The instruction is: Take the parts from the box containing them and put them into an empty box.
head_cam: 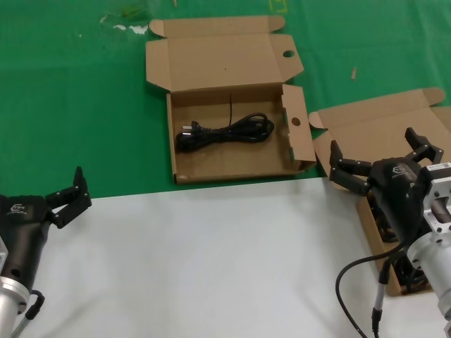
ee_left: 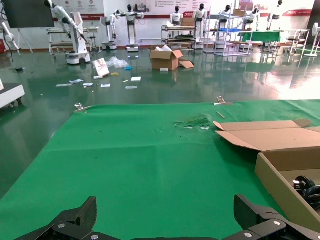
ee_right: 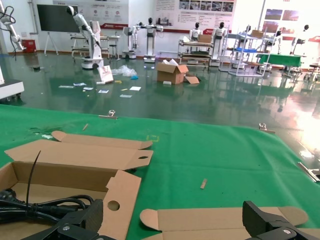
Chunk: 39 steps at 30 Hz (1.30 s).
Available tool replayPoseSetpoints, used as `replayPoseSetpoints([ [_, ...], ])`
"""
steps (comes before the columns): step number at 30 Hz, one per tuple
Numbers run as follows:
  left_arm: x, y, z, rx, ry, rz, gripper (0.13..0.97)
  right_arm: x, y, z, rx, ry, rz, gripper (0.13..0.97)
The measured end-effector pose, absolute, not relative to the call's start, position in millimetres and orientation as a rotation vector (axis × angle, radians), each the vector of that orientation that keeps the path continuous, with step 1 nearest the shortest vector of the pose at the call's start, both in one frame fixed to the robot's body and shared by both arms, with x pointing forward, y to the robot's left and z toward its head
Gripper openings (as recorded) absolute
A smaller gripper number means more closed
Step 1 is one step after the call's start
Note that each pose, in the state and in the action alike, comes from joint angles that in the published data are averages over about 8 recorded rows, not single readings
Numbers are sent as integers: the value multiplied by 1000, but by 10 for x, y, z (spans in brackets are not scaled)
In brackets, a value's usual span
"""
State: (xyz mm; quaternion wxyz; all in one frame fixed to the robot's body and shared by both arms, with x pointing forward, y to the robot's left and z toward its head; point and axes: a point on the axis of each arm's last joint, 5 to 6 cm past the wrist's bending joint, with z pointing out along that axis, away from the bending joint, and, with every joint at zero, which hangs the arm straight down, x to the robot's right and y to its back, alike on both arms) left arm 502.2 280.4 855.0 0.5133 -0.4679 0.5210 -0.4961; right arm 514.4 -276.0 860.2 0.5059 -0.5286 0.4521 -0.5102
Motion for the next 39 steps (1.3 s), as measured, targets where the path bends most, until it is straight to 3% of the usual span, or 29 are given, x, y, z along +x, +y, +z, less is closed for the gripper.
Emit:
replayPoseSetpoints([
  [39, 5022, 2804, 8550, -1125, 1253, -1193, 966, 5144, -2760, 8602, -1275, 1090, -1231, 966],
])
